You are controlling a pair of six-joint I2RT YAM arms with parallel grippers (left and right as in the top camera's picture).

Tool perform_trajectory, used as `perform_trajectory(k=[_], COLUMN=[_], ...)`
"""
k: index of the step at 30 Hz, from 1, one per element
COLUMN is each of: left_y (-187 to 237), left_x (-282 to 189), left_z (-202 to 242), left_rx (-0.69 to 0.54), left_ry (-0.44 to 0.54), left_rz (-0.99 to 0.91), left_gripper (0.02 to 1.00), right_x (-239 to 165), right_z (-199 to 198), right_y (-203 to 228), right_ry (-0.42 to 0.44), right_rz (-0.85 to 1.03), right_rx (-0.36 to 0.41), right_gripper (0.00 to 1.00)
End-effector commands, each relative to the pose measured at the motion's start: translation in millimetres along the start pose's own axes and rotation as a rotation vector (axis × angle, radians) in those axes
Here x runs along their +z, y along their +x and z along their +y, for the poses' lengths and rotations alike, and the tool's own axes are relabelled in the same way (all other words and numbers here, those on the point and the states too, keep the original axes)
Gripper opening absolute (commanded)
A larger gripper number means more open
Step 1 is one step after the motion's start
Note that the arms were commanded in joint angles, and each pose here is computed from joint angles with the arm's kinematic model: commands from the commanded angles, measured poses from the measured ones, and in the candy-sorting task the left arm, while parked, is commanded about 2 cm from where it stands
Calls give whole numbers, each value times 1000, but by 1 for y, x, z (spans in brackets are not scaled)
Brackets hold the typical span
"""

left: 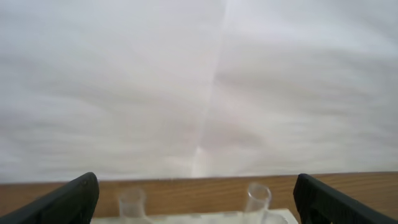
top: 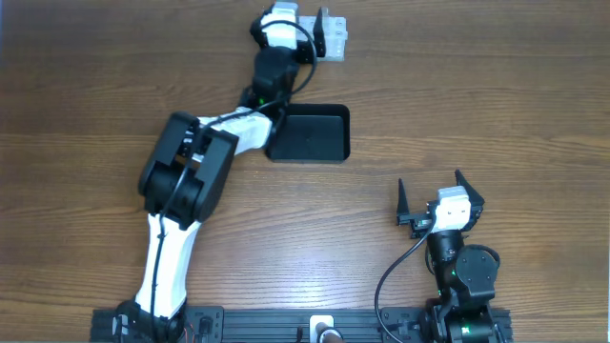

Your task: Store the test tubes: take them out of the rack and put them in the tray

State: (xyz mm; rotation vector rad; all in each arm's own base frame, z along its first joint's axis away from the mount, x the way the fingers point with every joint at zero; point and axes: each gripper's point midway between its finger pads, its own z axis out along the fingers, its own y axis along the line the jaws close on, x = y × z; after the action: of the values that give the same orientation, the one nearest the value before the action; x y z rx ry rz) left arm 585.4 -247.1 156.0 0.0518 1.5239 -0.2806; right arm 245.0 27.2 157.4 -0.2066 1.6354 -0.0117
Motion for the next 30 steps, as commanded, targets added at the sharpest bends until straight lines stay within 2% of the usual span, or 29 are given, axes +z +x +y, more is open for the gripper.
perform_trajectory(k=[1, 22, 30], left_y=[12, 26, 29], left_x=[2, 18, 19], left_z=[9, 38, 43], left_rx=[2, 7, 9], left_ry=[-71, -149, -153], left_rz=[21, 21, 25], left_gripper=[998, 996, 941], right_x=[0, 0, 0], right_z=[2, 2, 2], right_y=[2, 2, 2], right_ry=[-10, -10, -10], right_rz=[4, 4, 4], right_rx=[-4, -4, -4], right_gripper=[993, 993, 991])
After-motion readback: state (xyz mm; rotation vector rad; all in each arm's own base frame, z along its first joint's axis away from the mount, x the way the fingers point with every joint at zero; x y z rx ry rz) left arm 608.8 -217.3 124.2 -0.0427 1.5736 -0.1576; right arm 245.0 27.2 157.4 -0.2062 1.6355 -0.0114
